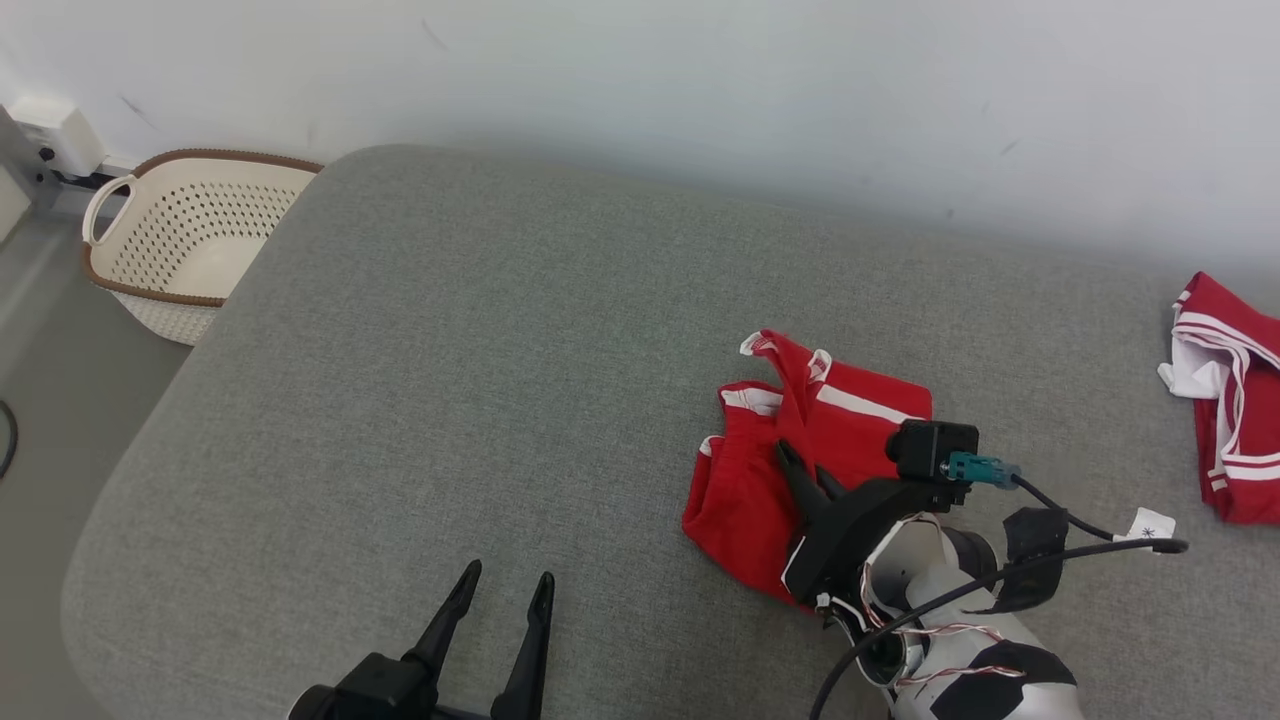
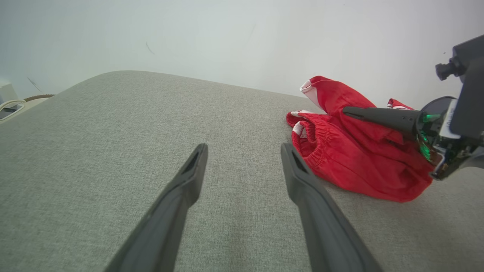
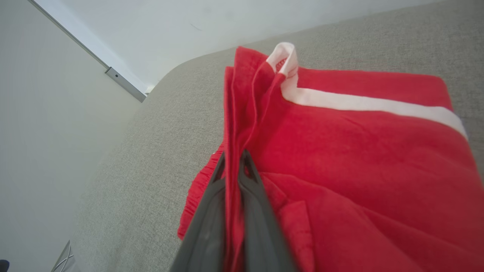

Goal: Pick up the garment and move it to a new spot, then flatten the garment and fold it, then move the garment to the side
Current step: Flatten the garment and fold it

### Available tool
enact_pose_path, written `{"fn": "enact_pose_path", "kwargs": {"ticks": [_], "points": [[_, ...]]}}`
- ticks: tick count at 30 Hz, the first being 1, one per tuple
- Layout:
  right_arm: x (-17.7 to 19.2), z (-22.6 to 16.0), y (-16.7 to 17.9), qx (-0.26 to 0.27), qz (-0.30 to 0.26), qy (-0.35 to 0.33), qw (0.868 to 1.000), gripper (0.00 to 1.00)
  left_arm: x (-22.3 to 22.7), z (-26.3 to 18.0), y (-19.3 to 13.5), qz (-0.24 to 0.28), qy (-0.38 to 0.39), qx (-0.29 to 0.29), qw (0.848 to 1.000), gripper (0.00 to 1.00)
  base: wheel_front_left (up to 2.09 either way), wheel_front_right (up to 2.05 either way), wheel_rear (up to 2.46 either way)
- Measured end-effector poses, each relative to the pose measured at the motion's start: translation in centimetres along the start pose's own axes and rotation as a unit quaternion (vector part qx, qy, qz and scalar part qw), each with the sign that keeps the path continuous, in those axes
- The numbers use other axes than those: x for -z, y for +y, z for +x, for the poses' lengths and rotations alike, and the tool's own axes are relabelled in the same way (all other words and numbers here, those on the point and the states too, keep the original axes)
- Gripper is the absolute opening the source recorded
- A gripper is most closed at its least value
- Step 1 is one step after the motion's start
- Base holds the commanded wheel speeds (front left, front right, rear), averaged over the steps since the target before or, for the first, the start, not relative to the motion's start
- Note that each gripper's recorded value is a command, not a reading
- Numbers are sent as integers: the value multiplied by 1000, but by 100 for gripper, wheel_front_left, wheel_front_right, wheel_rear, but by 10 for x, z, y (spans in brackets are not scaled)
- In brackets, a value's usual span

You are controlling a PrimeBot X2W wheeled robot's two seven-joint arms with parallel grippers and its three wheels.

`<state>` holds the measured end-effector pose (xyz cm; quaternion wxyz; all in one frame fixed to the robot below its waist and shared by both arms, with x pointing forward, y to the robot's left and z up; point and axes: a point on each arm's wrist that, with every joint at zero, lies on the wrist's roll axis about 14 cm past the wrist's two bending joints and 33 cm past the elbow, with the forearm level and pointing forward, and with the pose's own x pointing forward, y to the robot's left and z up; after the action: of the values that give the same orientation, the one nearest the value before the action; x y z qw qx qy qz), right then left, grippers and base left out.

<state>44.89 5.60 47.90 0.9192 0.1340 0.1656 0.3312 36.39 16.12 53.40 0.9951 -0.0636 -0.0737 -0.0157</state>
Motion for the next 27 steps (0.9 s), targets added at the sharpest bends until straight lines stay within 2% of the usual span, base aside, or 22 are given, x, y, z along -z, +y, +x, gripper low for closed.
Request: {"fn": "enact_pose_path", "kwargs": {"ticks": [1,2,3,4,9,13,21,27], "points": [[2,0,0,0,1,0,1000,2,0,0,-1,0,0,2,1000,100,0,0,0],[3,-1,1,0,2,0,1000,29,-1,1,-1,1,-1,3,1000,100,0,0,0],[4,-1,2,0,2,-1,1000,44,-1,1,-2,1,-2,3,1000,100,0,0,0],[4,-1,3,-1,2,-2,1000,99,-1,0,-2,1,-1,4,1000,100,0,0,0],[-17,-5,22,-27,7,-52,998,100,-4,-2,0,0,-6,-1,1000,100,0,0,0],[-47,-15,19,-30,10,-108,994,100,-2,-5,-1,-3,-3,-2,1000,100,0,0,0],[-88,-63,-52,46,-37,-182,982,100,-2,-6,-6,-4,-6,5,1000,100,0,0,0],[-76,-96,-97,110,-64,-173,977,100,-2,-8,-7,-5,-6,7,1000,100,0,0,0]]}}
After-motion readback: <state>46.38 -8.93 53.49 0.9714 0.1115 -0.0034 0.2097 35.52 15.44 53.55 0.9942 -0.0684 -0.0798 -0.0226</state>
